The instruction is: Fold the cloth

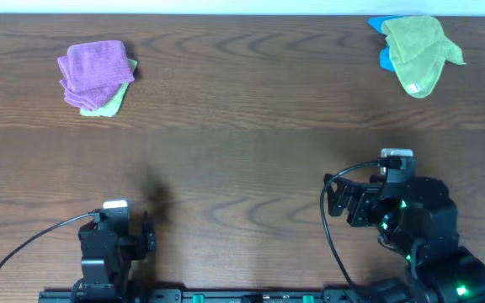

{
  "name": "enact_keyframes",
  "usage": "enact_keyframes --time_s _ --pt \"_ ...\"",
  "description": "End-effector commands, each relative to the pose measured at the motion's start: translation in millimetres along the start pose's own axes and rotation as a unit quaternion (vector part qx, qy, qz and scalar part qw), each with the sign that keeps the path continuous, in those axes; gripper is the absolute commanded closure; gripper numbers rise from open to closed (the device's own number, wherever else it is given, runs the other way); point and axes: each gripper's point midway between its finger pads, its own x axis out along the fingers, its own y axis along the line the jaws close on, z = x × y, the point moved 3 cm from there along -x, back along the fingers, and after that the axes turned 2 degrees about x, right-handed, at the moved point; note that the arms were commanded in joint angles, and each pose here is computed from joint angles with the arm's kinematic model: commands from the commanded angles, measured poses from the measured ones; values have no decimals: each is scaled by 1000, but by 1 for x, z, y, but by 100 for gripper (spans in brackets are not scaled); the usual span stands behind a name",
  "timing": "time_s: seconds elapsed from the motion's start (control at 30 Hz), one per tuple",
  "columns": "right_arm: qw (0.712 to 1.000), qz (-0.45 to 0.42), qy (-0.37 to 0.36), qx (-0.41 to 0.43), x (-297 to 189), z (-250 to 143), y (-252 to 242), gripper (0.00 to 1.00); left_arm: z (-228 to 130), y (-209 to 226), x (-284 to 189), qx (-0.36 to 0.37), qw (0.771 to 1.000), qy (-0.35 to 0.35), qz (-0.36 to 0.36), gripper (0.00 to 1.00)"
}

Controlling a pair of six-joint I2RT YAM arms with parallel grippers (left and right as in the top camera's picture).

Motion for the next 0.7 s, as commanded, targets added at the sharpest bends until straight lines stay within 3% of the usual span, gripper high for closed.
enact_keyframes --time_s 0.0,0.53,0.67 --pt "1000 -9 -5 10 0 1 -4 1 -14 2 6 -3 1000 24 9 5" --pt "1000 -21 16 12 -2 -9 -9 1 -14 2 6 -3 1000 24 9 5" --pt "998 -70 7 7 -4 -16 -30 1 -14 2 6 -3 1000 24 9 5"
